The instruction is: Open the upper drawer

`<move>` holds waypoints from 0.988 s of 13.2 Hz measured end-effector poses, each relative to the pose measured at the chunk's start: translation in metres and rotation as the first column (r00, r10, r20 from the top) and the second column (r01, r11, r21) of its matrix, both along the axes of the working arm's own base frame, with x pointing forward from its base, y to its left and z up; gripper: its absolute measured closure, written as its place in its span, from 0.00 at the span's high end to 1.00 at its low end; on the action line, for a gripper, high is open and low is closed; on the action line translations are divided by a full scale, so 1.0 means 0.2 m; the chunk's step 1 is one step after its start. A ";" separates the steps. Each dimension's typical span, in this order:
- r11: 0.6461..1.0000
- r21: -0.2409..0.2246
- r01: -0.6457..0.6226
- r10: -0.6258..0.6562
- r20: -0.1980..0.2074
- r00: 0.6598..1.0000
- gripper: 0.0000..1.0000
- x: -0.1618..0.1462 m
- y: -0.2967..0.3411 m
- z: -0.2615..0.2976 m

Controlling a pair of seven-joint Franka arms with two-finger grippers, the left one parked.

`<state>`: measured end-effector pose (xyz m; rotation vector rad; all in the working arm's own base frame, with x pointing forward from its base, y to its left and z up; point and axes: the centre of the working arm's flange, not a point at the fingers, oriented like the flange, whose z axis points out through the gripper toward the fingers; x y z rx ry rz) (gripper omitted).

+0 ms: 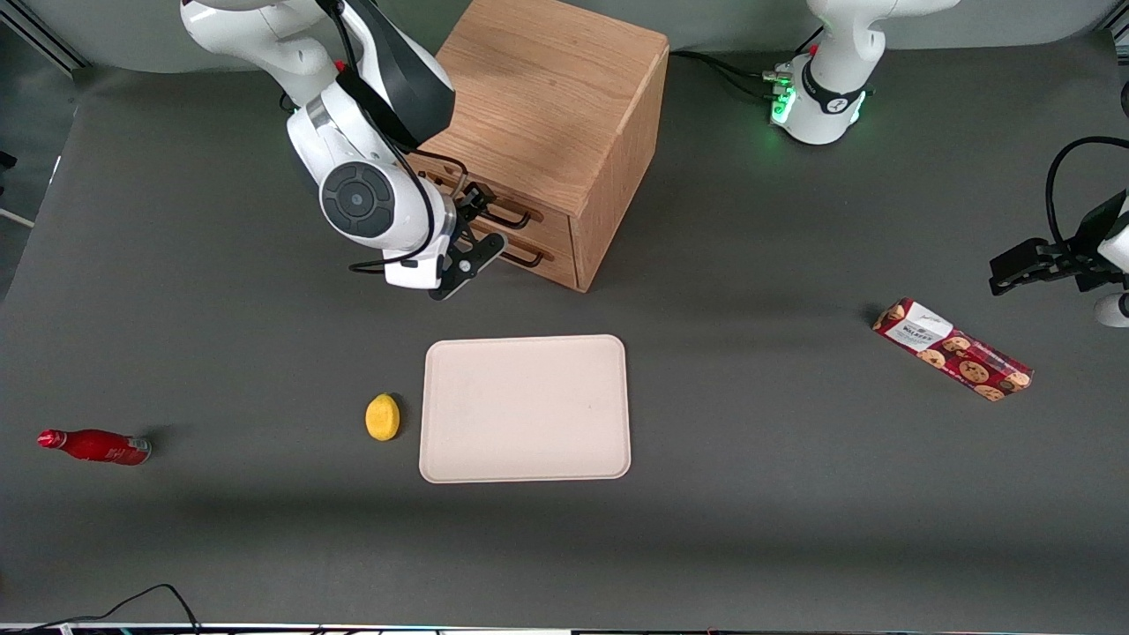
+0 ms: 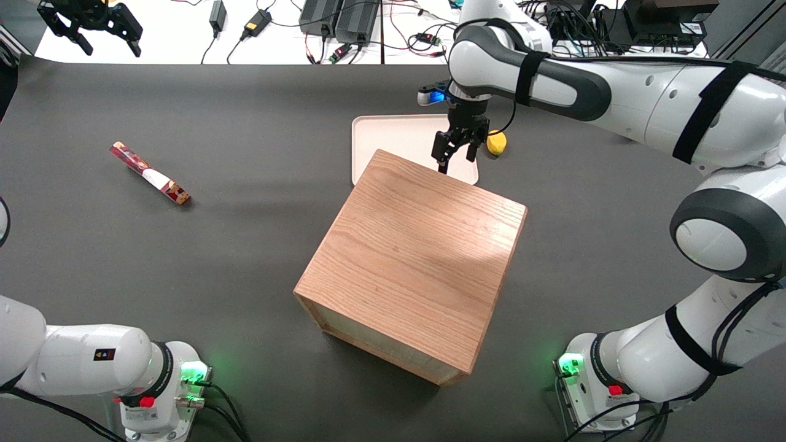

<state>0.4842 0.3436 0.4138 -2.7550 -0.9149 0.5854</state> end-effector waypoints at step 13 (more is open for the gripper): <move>0.997 0.020 -0.075 0.076 -0.020 0.997 1.00 -0.04 0.00 -0.07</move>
